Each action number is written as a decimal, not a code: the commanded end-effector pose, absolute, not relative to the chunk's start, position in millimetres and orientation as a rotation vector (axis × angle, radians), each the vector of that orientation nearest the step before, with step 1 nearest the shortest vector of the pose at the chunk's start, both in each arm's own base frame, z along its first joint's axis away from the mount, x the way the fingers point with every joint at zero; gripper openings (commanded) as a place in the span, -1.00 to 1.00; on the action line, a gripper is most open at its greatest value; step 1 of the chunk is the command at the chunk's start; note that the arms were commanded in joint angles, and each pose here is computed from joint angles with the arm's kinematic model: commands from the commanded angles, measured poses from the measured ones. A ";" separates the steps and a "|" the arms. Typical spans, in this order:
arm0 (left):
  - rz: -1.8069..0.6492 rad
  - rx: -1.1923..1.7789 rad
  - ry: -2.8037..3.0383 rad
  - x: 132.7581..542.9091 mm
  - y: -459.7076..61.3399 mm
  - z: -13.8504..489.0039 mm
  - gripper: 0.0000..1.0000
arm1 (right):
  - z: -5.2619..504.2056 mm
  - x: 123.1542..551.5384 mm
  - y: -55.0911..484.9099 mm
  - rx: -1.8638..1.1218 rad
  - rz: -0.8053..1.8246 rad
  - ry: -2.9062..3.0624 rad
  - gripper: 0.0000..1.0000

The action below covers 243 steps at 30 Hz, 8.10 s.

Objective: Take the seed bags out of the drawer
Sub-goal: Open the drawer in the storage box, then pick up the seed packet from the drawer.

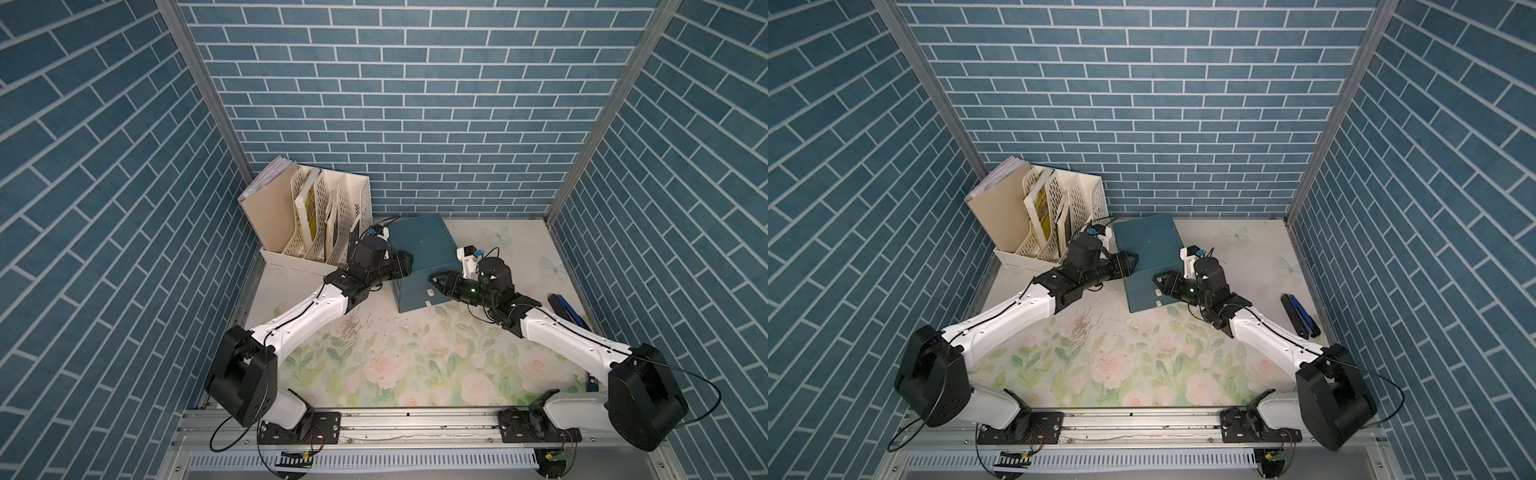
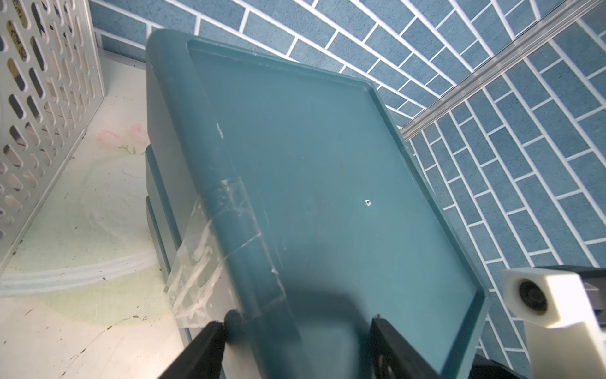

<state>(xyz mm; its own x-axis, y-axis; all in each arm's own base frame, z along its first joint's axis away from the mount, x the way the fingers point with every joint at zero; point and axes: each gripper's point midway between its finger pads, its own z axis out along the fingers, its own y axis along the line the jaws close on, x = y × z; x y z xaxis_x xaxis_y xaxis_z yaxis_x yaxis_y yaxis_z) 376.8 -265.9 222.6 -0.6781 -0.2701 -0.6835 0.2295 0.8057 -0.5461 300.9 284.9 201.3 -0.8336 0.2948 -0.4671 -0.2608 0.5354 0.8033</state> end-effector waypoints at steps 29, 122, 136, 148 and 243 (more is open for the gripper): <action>-0.768 0.008 2.232 364.6 -266.2 212.6 0.48 | 207.0 308.4 286.2 0.073 1.323 2.184 -1.00; -0.709 -0.018 2.262 360.8 -255.4 213.7 0.50 | 271.8 208.1 238.0 -0.427 0.771 2.645 0.70; -0.722 -0.033 2.271 358.3 -255.0 209.9 0.49 | 227.6 270.8 242.3 -0.476 0.409 2.655 0.99; -0.715 -0.032 2.273 358.7 -254.5 210.6 0.50 | 208.9 281.5 255.0 -0.503 0.373 2.666 1.00; -0.690 -0.033 2.278 343.4 -240.6 216.8 0.49 | 182.2 268.4 292.0 -0.433 0.501 2.686 -0.51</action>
<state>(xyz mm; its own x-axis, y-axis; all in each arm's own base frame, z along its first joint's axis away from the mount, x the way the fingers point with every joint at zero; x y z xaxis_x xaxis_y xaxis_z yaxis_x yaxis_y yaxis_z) 351.4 -245.2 224.3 -0.7138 -0.2501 -0.6542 0.1788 0.8381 -0.5154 275.2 291.0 178.1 -0.8813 -0.2306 -0.4125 -0.3555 0.8987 0.2570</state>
